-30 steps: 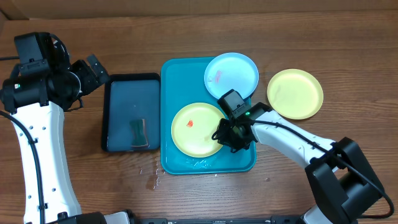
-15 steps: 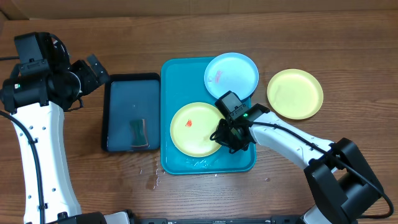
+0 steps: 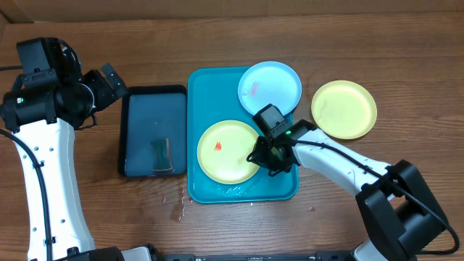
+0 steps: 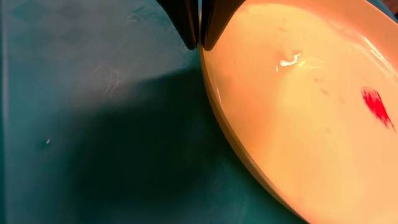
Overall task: Clean dirty plates on tray and stack at the side
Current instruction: 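Grip the rim of the lower yellow plate with the right gripper, then reach the left gripper to the sponge on the black tray and grasp it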
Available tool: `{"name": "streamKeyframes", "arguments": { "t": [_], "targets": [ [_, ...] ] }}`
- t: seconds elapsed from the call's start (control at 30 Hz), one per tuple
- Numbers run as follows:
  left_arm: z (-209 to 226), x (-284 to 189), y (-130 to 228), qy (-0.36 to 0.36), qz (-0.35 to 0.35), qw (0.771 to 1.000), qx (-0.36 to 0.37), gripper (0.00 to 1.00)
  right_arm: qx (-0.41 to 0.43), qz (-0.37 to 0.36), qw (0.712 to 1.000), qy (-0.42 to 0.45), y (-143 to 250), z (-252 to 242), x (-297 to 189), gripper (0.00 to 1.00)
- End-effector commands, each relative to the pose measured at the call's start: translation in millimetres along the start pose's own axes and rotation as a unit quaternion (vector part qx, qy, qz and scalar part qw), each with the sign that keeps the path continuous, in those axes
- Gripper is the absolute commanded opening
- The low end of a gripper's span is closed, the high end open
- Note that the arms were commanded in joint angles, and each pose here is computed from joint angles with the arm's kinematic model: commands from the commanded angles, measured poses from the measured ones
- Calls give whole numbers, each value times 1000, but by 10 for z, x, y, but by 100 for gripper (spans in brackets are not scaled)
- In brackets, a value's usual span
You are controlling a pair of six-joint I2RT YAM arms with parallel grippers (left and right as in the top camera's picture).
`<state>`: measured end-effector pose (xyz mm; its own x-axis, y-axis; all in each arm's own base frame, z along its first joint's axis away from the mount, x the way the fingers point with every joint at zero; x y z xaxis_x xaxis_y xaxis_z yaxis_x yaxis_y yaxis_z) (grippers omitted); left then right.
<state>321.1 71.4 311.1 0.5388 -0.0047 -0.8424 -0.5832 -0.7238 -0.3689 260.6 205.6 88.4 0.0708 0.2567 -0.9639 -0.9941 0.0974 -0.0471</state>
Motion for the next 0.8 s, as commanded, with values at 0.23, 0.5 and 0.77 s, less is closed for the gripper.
{"name": "streamKeyframes", "arguments": {
  "t": [0.23, 0.5, 0.77],
  "targets": [
    [-22, 4, -18, 2, -1, 1000, -7, 100, -48, -36, 998, -10, -253, -16, -193, 15],
    [-22, 4, -18, 2, -1, 1000, -7, 100, -48, -35, 998, -9, -247, -18, -191, 47],
    [-22, 4, -19, 2, -1, 1000, -7, 100, -48, -36, 998, -10, -251, -15, -191, 53]
  ]
}}
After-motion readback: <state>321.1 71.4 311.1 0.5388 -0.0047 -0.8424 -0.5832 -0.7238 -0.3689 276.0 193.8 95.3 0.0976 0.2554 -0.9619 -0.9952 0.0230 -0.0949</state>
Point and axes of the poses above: each gripper's point midway between its finger pads, its own x axis out along the fingers, its own z axis along the line the jaws close on, y = z × x, the point moved 7 cm from there along -x, back along the fingers, and after that the axes turned 12 degrees about -x, right-handed, at the moved point
